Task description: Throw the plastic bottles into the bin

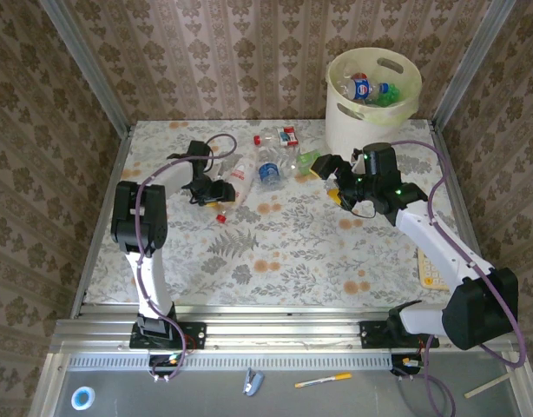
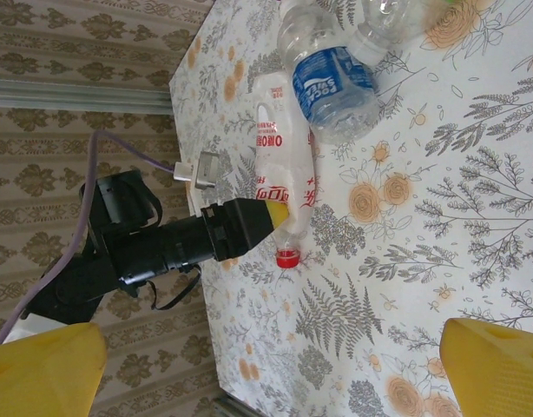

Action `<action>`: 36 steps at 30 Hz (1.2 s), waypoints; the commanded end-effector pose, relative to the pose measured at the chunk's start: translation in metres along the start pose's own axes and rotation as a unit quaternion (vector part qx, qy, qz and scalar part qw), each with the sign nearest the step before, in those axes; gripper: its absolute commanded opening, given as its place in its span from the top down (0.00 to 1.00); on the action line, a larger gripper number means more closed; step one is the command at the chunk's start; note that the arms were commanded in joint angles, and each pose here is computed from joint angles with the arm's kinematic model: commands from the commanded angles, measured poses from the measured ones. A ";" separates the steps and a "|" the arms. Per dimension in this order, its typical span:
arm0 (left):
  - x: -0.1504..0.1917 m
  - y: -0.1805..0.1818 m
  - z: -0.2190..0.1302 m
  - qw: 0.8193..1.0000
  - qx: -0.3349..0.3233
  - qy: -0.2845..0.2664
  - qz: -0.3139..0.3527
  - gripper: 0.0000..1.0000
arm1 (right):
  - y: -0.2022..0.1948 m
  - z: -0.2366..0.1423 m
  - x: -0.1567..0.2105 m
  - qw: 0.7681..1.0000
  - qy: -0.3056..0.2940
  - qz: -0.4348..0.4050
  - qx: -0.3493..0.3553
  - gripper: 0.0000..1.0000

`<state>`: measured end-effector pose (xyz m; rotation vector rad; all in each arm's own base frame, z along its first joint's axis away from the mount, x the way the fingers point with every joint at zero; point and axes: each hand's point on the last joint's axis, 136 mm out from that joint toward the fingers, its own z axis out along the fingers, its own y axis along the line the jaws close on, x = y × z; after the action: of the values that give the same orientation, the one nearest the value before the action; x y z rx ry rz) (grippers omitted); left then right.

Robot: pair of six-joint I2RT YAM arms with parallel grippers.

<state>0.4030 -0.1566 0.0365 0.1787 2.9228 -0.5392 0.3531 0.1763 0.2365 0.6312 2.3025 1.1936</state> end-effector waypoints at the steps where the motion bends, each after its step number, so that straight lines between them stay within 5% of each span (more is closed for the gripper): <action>1: 0.015 0.008 0.015 0.999 -0.026 0.035 0.001 0.49 | 0.008 0.003 -0.001 1.000 0.006 -0.011 -0.002 0.00; 5: 0.020 0.003 0.013 0.999 -0.028 0.032 0.007 0.68 | 0.010 0.007 -0.002 1.000 0.010 -0.013 -0.002 0.00; 10: 0.023 -0.002 -0.005 0.999 -0.022 0.012 0.022 0.79 | 0.009 0.011 -0.002 1.000 0.013 -0.013 0.000 0.00; 19: 0.014 -0.029 -0.069 0.995 0.037 -0.074 0.064 0.82 | 0.013 0.020 -0.001 1.000 0.024 -0.017 -0.008 0.00; 26: 0.007 -0.078 -0.131 0.972 0.144 -0.152 0.108 0.84 | 0.031 0.032 0.002 0.998 0.040 -0.043 -0.032 0.00; 36: 0.030 -0.176 -0.151 0.925 0.318 -0.121 0.168 0.85 | 0.072 0.041 0.005 0.988 0.047 -0.101 -0.102 0.00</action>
<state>0.3421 -0.2324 0.2122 0.5383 2.3790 -1.1201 0.3808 0.2299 0.2539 0.3822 2.2868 1.3157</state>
